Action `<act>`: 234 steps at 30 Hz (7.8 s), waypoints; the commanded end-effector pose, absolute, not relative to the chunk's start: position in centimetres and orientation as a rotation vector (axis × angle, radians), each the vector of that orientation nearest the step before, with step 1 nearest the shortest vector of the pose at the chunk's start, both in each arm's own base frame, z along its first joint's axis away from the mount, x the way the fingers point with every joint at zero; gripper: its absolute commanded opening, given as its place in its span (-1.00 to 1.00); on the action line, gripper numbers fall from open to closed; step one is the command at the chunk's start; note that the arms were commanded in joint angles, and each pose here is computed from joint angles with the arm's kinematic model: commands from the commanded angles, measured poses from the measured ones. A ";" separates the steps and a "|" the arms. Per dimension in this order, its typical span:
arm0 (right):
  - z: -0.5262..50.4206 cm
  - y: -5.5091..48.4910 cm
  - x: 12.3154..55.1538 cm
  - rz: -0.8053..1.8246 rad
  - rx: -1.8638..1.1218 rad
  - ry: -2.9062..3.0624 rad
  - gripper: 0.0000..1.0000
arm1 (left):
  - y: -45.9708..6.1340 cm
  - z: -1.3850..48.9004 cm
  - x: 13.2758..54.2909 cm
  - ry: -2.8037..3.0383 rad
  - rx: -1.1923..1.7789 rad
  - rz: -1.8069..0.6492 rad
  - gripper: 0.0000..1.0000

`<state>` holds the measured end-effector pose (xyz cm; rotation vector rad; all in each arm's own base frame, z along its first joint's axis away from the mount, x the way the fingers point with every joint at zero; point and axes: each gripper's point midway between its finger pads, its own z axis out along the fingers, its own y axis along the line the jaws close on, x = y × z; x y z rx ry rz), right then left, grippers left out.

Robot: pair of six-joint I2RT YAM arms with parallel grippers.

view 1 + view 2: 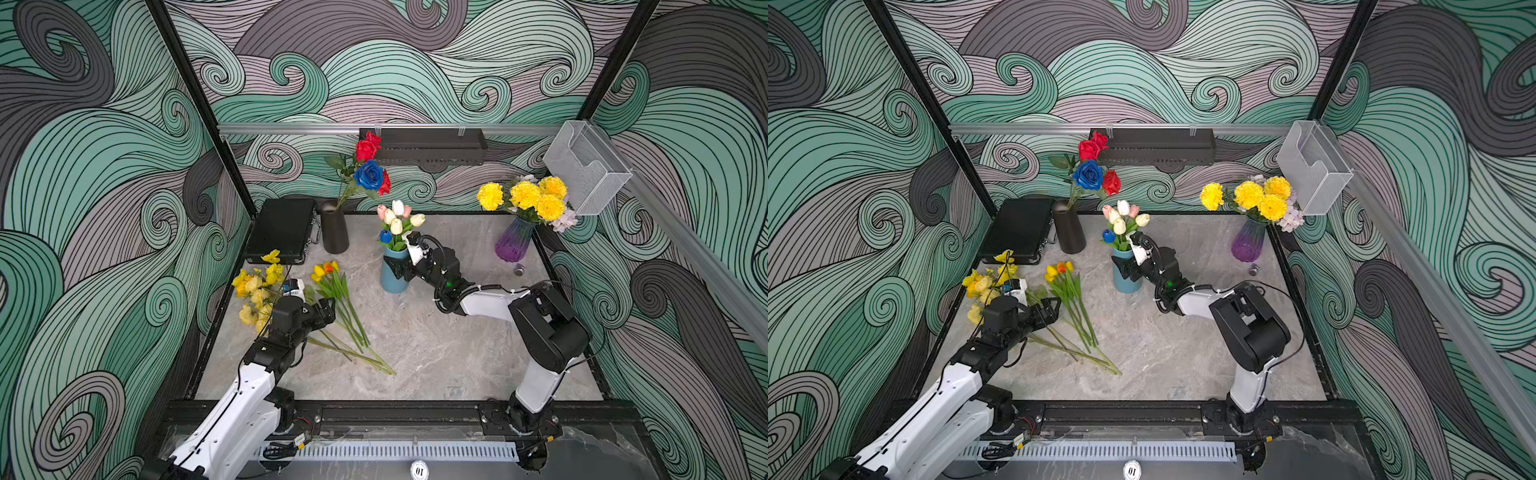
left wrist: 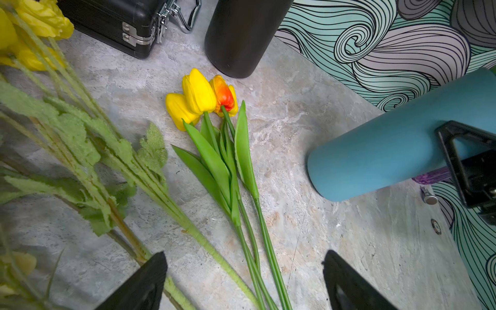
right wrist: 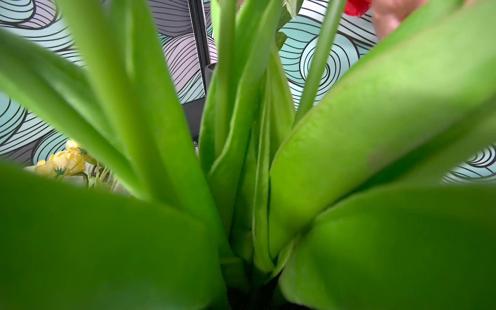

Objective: Pick out yellow flowers from the vase
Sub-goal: Move the vase to the center of the board.

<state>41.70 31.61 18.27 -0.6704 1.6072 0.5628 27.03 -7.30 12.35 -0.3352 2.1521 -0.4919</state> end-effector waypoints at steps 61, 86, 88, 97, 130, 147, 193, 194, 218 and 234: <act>19.7 28.8 57.3 0.392 -0.372 1.453 0.53 | -6.4 12.4 26.9 2.143 -0.348 -0.442 0.80; 19.0 19.9 47.3 0.140 -0.315 1.567 1.00 | -5.9 13.3 26.8 2.116 -0.272 -0.377 0.80; 19.0 18.6 46.1 0.107 -0.308 1.576 1.00 | -6.0 13.5 26.9 2.104 -0.258 -0.386 0.80; 19.2 11.1 42.6 -0.093 -0.222 1.630 1.00 | -6.5 13.9 26.7 2.063 -0.175 -0.395 0.80; 19.6 -12.2 50.0 -0.333 0.144 1.485 0.99 | -6.8 13.8 26.5 2.037 -0.161 -0.423 0.80; 19.9 -13.7 54.5 -0.279 0.121 1.536 0.96 | -6.6 13.8 26.5 2.035 -0.163 -0.411 0.80; 19.1 -11.0 57.6 -0.188 -0.012 1.604 0.49 | -6.3 13.9 26.4 2.031 -0.175 -0.390 0.80; 19.1 -10.8 57.6 -0.183 -0.018 1.604 0.49 | -6.3 13.9 26.5 2.031 -0.173 -0.392 0.80; 18.6 -12.4 62.7 -0.223 0.002 1.665 0.79 | -6.2 13.9 26.5 2.032 -0.177 -0.384 0.80; 18.5 -11.3 63.8 -0.182 -0.045 1.644 0.45 | -6.1 13.7 26.6 2.038 -0.177 -0.377 0.80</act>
